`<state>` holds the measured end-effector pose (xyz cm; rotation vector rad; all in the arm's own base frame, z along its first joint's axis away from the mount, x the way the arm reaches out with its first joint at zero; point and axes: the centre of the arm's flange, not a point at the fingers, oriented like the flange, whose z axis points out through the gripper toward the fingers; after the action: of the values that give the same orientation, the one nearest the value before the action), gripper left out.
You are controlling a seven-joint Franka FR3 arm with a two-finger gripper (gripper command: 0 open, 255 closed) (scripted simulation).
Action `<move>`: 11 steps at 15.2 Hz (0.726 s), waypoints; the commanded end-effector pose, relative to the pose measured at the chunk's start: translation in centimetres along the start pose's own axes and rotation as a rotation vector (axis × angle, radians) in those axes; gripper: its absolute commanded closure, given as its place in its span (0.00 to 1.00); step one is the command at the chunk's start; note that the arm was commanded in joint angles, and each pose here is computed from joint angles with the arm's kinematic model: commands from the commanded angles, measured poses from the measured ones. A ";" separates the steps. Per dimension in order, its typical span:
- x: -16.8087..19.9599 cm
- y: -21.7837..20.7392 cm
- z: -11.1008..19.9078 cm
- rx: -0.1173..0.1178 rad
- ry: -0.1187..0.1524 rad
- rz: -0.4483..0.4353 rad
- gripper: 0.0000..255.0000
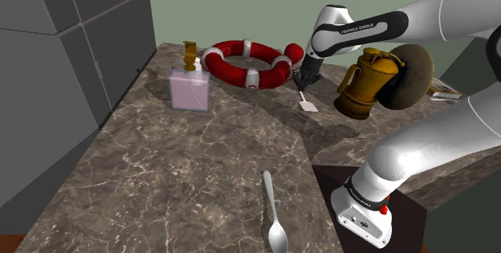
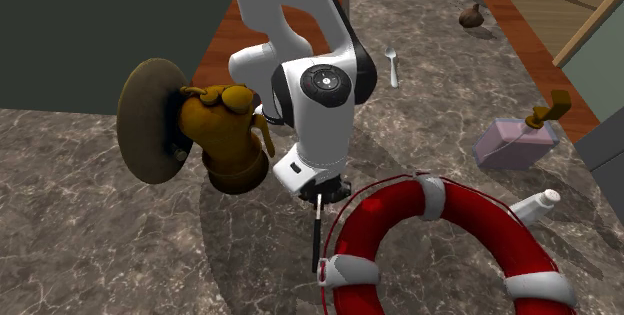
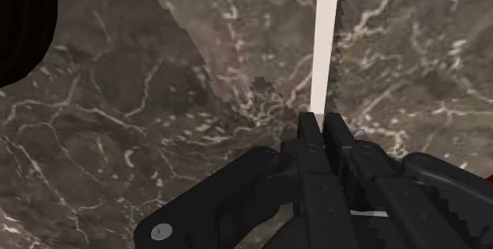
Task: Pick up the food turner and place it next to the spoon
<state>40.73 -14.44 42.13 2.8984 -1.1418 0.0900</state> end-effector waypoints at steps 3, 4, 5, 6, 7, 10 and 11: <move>0.1 0.0 0.0 0.002 0.004 0.000 1.00; 0.1 0.0 0.0 0.002 0.004 0.000 1.00; 0.1 0.0 0.0 0.002 0.005 0.000 1.00; 0.1 0.0 0.0 0.002 0.005 0.000 0.00; -1.0 0.0 -0.8 0.001 0.003 -0.003 0.00; -3.8 0.1 -2.7 -0.001 -0.002 -0.011 0.00; -3.8 0.1 -2.2 -0.001 -0.002 -0.011 0.00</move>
<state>38.14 -12.13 44.09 2.9035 -1.1279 0.0892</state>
